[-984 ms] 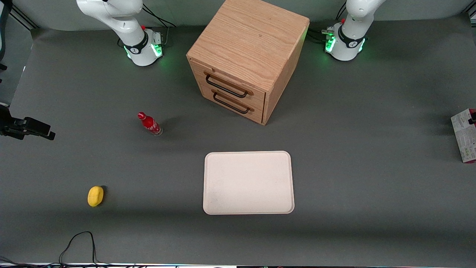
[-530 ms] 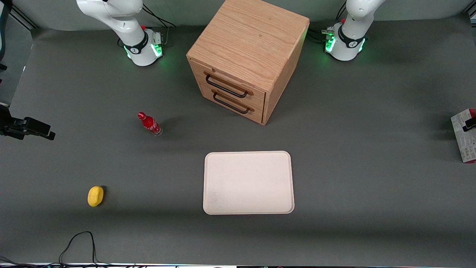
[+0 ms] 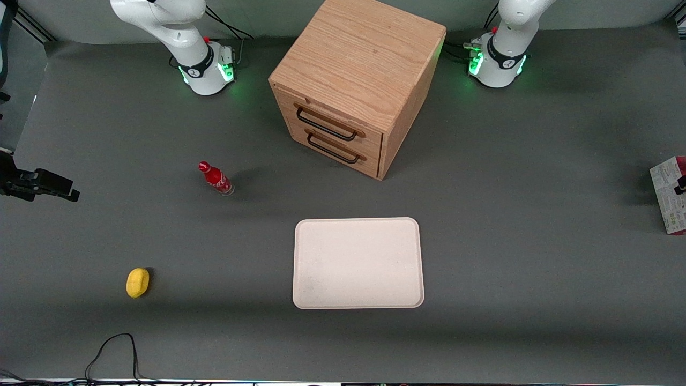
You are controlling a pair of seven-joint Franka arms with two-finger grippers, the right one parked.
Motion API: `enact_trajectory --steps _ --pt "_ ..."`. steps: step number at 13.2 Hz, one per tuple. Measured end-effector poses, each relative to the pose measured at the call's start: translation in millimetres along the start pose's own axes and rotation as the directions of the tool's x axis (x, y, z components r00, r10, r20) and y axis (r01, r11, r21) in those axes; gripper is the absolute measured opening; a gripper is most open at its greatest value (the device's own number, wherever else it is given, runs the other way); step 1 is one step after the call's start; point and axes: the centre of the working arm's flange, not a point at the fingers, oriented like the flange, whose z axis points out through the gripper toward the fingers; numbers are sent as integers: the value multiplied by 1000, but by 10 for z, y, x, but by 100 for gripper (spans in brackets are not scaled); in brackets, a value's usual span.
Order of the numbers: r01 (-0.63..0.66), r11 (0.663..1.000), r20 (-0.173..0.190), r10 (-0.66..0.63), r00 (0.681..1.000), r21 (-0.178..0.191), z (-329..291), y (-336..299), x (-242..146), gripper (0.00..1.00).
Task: Place red cookie box on tray
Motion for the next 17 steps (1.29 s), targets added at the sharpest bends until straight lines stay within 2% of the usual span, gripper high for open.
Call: enact_trajectory --steps 1,6,7,13,17 --pt "0 1000 3 0 1000 -3 26 2 -5 70" --pt "1 1000 9 -1 1000 -8 81 2 -14 7" --pt "1 1000 9 -1 1000 -7 80 2 -13 2" --pt "-3 1000 -7 3 1000 3 -130 -84 106 2" --pt "-28 999 21 28 999 -32 -1103 -222 382 2"
